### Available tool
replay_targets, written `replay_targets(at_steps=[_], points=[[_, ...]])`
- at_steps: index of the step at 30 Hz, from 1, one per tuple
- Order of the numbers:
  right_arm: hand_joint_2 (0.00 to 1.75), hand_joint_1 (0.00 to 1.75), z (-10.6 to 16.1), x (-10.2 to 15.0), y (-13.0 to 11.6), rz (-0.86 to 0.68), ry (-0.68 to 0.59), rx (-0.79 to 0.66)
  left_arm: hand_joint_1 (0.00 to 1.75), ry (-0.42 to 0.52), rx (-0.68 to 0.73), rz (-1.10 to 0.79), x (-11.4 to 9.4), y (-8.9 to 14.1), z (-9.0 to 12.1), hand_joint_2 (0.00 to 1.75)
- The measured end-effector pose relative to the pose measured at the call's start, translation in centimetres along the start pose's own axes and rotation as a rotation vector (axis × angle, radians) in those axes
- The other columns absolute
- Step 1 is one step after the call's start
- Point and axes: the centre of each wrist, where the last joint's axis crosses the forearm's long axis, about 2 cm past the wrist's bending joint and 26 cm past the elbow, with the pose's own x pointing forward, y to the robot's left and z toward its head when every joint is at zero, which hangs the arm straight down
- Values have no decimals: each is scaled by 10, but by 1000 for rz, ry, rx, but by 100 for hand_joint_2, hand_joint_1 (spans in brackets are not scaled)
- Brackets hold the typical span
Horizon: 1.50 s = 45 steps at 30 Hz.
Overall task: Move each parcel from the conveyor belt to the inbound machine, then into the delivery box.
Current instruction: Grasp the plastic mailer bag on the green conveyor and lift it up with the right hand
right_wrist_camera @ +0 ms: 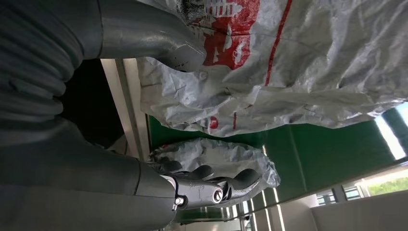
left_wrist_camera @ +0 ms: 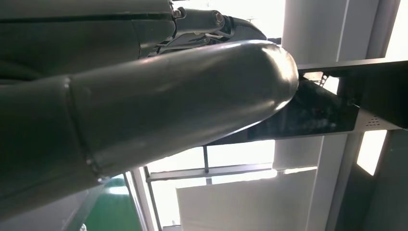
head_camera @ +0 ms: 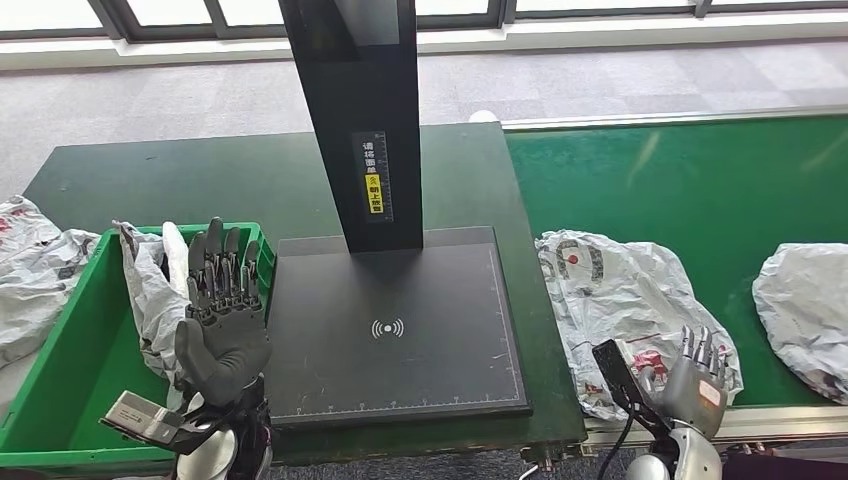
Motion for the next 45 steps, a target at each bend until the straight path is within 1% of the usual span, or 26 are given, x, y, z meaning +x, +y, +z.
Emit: replay_targets(at_steps=[2,3,11,12,16,21,24,34,45], points=[[175,0,0,-16,14,29,63,54,0,13,5,-18,-3,2,1,0],[175,0,0,-18,17,31,73,64,0,17,6,-20,-4,2,2,0],[175,0,-1,-21,20,40,128,123,0,29,11,-36,-6,1,3,0],[175,2,-1,-21,21,43,134,135,0,30,11,-37,-7,0,3,0],[175,175,-7,-18,33,53,138,193,0,34,14,-39,-9,0,2,0],[175,175,-12,-7,55,45,119,316,0,28,9,-37,-13,0,-4,0],[175,175,-14,0,64,38,117,362,0,32,8,-35,-14,-1,-5,0],[175,175,-23,10,69,25,111,410,0,43,7,-34,-17,-1,-4,0],[175,175,-15,16,75,53,81,486,0,67,6,-31,-21,-1,0,0]])
